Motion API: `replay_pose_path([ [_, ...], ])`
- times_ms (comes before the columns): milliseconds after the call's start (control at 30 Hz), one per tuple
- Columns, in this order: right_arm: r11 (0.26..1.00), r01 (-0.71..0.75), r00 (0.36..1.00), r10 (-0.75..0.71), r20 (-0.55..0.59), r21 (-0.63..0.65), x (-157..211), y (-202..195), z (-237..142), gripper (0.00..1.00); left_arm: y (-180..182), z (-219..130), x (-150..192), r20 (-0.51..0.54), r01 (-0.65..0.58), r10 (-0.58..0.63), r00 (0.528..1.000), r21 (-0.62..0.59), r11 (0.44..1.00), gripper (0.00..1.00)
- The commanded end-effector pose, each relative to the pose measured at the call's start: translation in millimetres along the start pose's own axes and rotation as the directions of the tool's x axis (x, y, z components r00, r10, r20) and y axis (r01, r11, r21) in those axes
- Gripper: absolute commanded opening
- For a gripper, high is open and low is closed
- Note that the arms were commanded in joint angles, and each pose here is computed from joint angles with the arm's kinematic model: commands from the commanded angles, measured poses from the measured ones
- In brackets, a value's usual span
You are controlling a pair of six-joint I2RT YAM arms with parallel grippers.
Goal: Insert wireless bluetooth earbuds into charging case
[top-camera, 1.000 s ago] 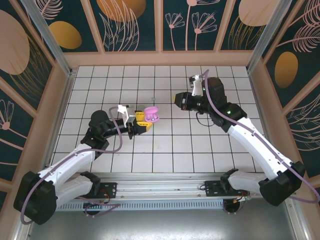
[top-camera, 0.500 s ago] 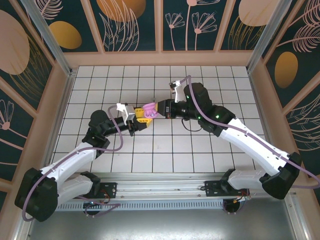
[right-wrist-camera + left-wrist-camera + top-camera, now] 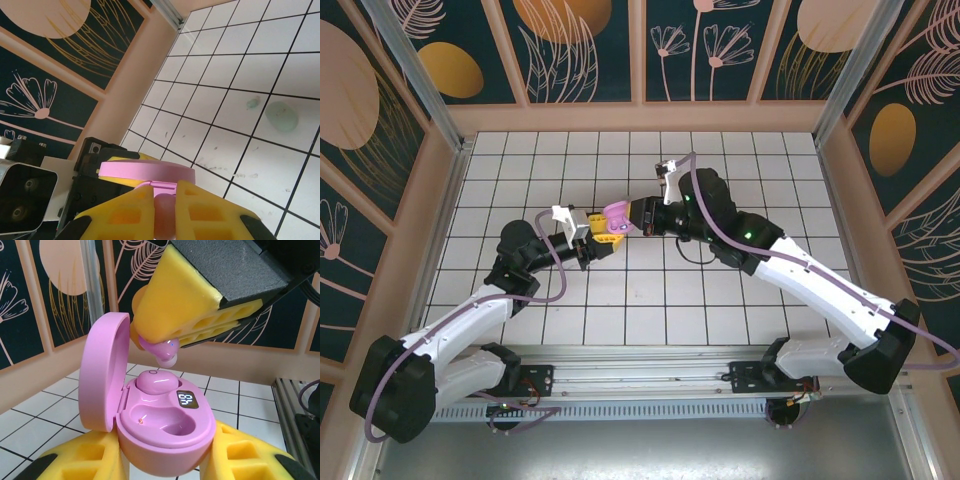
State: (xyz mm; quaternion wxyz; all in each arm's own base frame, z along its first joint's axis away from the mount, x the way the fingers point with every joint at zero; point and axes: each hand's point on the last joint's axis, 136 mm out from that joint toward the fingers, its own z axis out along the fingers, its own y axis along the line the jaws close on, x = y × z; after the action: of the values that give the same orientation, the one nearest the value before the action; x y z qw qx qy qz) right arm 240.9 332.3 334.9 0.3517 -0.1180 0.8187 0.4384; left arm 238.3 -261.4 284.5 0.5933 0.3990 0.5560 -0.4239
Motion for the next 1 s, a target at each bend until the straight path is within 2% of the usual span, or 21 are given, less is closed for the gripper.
replay_pose_path([
  [0,0.988,0.005,0.998,-0.014,-0.057,-0.153,13,43,6,0.13,-2,1,-11,0.025,-0.037,0.037,0.999,0.008,0.999,0.10],
  [133,0.987,0.018,0.998,-0.028,-0.060,-0.159,17,48,9,0.13,-1,2,-9,0.019,-0.027,0.027,0.999,0.003,1.000,0.10],
  [367,0.996,0.018,0.998,-0.022,-0.050,-0.084,20,32,11,0.13,0,2,-10,0.018,-0.021,0.021,1.000,-0.005,1.000,0.09],
  [967,0.997,0.067,0.998,-0.068,-0.010,-0.044,15,22,24,0.14,-5,0,-9,0.024,-0.007,0.007,1.000,0.016,1.000,0.09],
])
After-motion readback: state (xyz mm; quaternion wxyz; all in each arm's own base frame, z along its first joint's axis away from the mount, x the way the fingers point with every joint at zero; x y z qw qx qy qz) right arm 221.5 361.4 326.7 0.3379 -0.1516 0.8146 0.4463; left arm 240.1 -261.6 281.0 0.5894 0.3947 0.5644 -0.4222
